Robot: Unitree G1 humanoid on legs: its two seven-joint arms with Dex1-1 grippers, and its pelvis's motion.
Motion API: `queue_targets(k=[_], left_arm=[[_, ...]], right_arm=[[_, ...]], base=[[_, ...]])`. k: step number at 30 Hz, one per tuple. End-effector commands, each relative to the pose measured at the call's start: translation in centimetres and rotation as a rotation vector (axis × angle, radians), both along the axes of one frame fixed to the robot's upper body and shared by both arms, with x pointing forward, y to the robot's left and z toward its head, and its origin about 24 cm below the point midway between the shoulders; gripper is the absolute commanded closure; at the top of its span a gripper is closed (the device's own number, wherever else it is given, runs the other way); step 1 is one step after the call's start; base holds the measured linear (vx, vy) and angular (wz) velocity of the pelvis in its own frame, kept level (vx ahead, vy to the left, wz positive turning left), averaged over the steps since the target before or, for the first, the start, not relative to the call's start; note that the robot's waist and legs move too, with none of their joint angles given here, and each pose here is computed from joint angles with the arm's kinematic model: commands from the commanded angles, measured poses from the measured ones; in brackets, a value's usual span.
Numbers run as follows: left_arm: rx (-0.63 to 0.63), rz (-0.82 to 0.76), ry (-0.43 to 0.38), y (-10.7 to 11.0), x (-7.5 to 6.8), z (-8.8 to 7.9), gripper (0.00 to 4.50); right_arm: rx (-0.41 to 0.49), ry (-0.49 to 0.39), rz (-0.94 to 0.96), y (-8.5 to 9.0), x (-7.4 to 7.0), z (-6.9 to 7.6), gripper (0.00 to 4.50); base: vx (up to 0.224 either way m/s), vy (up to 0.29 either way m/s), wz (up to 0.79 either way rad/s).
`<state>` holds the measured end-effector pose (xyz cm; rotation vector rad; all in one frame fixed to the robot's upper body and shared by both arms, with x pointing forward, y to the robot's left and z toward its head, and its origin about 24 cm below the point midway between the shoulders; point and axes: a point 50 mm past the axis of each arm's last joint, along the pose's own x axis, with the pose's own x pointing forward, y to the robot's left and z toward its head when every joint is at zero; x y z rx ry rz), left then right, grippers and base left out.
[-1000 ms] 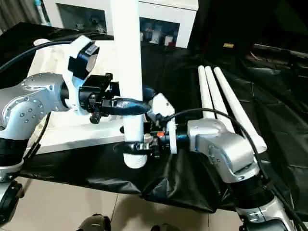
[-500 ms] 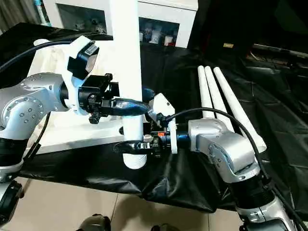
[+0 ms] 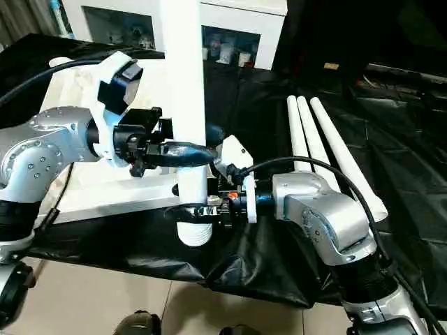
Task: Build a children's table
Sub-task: Pick table leg
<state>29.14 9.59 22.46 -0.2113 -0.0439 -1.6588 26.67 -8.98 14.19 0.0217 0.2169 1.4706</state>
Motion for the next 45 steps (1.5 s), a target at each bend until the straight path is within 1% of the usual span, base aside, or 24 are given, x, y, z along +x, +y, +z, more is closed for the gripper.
queue_targets(k=[1,3,5,6,10,13,14,15,17,18,19,20,21,24,25,26,28,30,33,34,38,40,42,45], left_arm=[[-0.139,0.045,-0.001,0.3,0.0,1.3,1.58],[-0.217,0.042,0.03,0.4,-0.2,1.5,1.56],[-0.401,0.056,0.098,0.9,-0.5,1.8,1.56],[-0.523,0.093,0.138,1.5,-0.6,1.9,1.56],[-0.6,0.164,0.174,2.8,-0.8,1.3,1.56],[-0.479,0.317,0.159,4.1,-1.0,-0.4,1.56],[-0.403,0.435,0.149,4.8,-0.7,-1.3,1.56],[-0.265,0.615,0.147,5.7,-0.3,-2.8,1.56],[-0.128,0.77,0.119,6.6,0.1,-4.0,1.56],[0.034,0.904,0.049,7.3,-0.2,-5.8,1.56],[0.034,0.904,0.049,7.3,-0.2,-5.8,1.56],[0.071,0.933,0.031,7.4,-0.5,-6.3,1.56],[0.104,0.984,0.008,7.5,-0.6,-6.8,1.56],[0.115,1.102,-0.017,7.5,-0.7,-7.6,1.56],[0.146,1.185,-0.031,7.6,-0.9,-8.6,1.56],[0.146,1.185,-0.031,7.6,-0.9,-8.6,1.56],[0.184,1.237,-0.043,7.6,-1.1,-9.5,1.56],[0.209,1.326,-0.053,7.4,-1.2,-10.4,1.56],[0.22,1.318,-0.084,6.5,-1.5,-10.8,1.56],[0.227,1.298,-0.118,6.0,-1.7,-10.8,1.56],[0.202,1.291,-0.098,5.5,-1.8,-10.9,1.56],[0.185,1.287,-0.111,5.4,-2.0,-10.8,1.56],[0.155,1.286,-0.091,5.3,-2.1,-10.6,1.56],[0.168,1.304,-0.108,5.4,-2.3,-10.9,1.56]], right_arm=[[0.019,-0.022,-0.068,-0.6,0.5,0.4,2.61],[0.042,-0.025,-0.093,-0.7,0.7,0.6,2.63],[0.092,-0.029,-0.134,-0.9,0.8,1.1,2.63],[0.121,-0.032,-0.157,-1.0,0.7,1.3,2.64],[0.145,-0.049,-0.195,-1.2,0.5,1.4,2.64],[0.166,-0.067,-0.253,-1.6,0.2,1.7,2.64],[0.181,-0.076,-0.295,-1.9,0.2,2.0,2.64],[0.19,-0.09,-0.364,-2.3,0.4,2.3,2.64],[0.185,-0.108,-0.435,-2.8,0.6,2.3,2.64],[0.085,-0.14,-0.567,-3.0,1.4,1.1,2.64],[0.085,-0.14,-0.567,-3.0,1.4,1.1,2.64],[0.048,-0.162,-0.613,-3.1,1.6,0.6,2.64],[0.019,-0.207,-0.677,-3.2,2.0,0.1,2.64],[-0.045,-0.256,-0.766,-3.1,2.4,-1.3,2.64],[-0.08,-0.224,-0.814,-3.1,2.4,-2.7,2.64],[-0.08,-0.224,-0.814,-3.1,2.4,-2.7,2.64],[-0.096,-0.178,-0.847,-3.1,2.3,-3.8,2.64],[-0.027,-0.096,-0.865,-2.8,1.6,-4.5,2.64],[0.01,-0.057,-0.897,-2.8,1.5,-4.6,2.64],[0.007,-0.063,-0.892,-2.8,1.4,-4.7,2.64],[-0.01,-0.085,-0.871,-2.6,1.2,-4.9,2.64],[0.006,-0.102,-0.887,-2.5,1.2,-4.6,2.64],[0.019,-0.118,-0.883,-2.5,1.3,-4.1,2.64],[0.026,-0.127,-0.889,-2.5,1.4,-3.9,2.64]], base=[[0.0,0.0,0.0],[0.0,0.0,0.0],[0.0,0.0,0.0],[0.0,0.0,0.0],[0.0,0.0,0.0],[0.0,0.0,0.0],[0.0,0.0,0.0],[0.0,0.0,0.0],[0.0,0.0,0.0],[0.0,0.0,0.0],[0.0,0.0,0.0],[0.0,0.0,0.0],[0.0,0.0,0.0],[0.0,0.0,0.0],[0.0,0.0,0.0],[0.0,0.0,0.0],[0.0,0.0,0.0],[0.0,0.0,0.0],[0.0,0.0,0.0],[0.0,0.0,0.0],[0.0,0.0,0.0],[0.0,0.0,0.0],[0.0,0.0,0.0],[0.0,0.0,0.0]])
